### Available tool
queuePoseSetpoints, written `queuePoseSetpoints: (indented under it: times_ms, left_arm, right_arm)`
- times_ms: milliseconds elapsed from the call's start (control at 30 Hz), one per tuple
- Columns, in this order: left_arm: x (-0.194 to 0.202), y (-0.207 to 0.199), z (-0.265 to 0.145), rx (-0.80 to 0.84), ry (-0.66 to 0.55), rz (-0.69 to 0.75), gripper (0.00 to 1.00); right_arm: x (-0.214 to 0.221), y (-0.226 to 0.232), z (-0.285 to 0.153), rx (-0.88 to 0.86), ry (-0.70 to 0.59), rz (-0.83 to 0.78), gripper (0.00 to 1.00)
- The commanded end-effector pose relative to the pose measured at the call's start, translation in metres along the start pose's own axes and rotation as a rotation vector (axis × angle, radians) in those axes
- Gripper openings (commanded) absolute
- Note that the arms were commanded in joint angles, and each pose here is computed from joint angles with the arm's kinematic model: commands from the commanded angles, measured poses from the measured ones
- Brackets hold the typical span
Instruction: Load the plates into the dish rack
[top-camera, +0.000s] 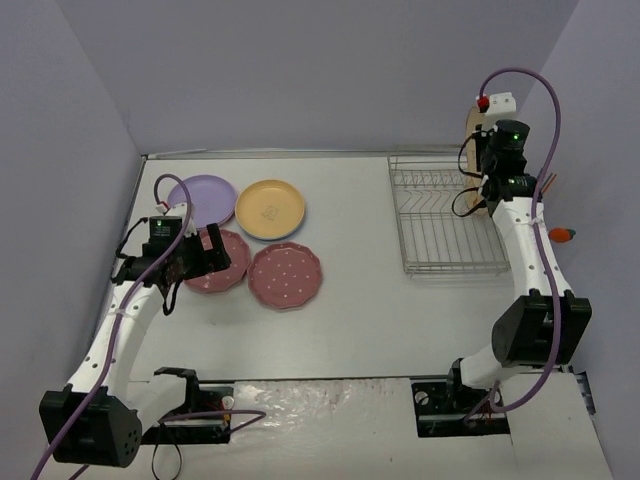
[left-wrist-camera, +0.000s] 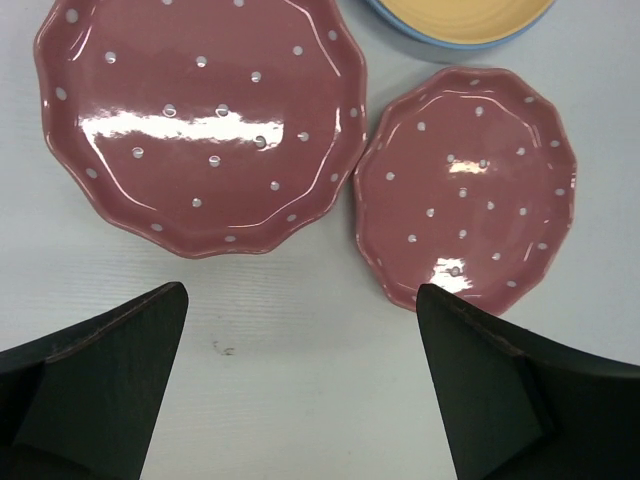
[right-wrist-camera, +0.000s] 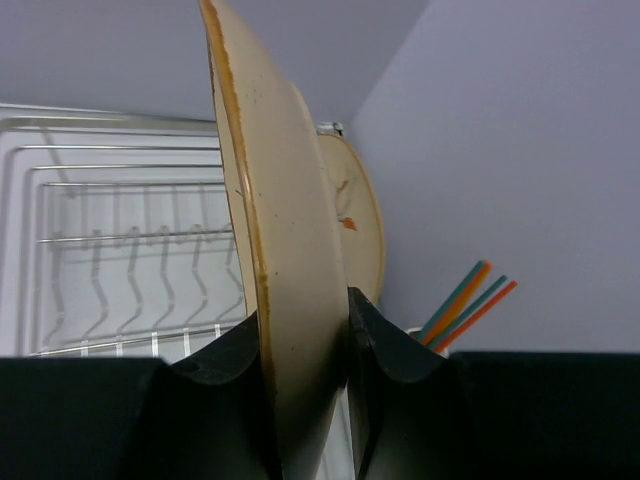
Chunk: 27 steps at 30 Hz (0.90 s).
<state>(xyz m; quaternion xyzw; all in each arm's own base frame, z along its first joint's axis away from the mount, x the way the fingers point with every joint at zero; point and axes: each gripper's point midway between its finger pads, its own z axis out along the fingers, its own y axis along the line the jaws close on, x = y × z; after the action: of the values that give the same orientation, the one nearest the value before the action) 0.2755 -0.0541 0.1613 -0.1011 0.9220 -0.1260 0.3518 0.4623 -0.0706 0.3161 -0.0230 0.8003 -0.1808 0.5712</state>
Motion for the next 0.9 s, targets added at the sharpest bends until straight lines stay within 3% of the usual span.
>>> queuePoseSetpoints:
  times_ms: [0, 300, 867]
  left_arm:
    - [-0.011, 0.012, -0.001, -0.057, -0.049, 0.058, 0.97]
    - [-0.014, 0.019, 0.005, -0.087, -0.035, 0.063, 0.97]
    - [-0.013, 0.019, 0.007, -0.078, -0.028, 0.051, 0.97]
  right_arm:
    - [-0.064, -0.057, 0.019, 0.200, -0.218, -0.034, 0.00]
    - [-0.032, -0.069, 0.077, 0.170, -0.190, 0.055, 0.00]
    - [0.050, -0.031, 0.115, 0.020, -0.064, 0.172, 0.00]
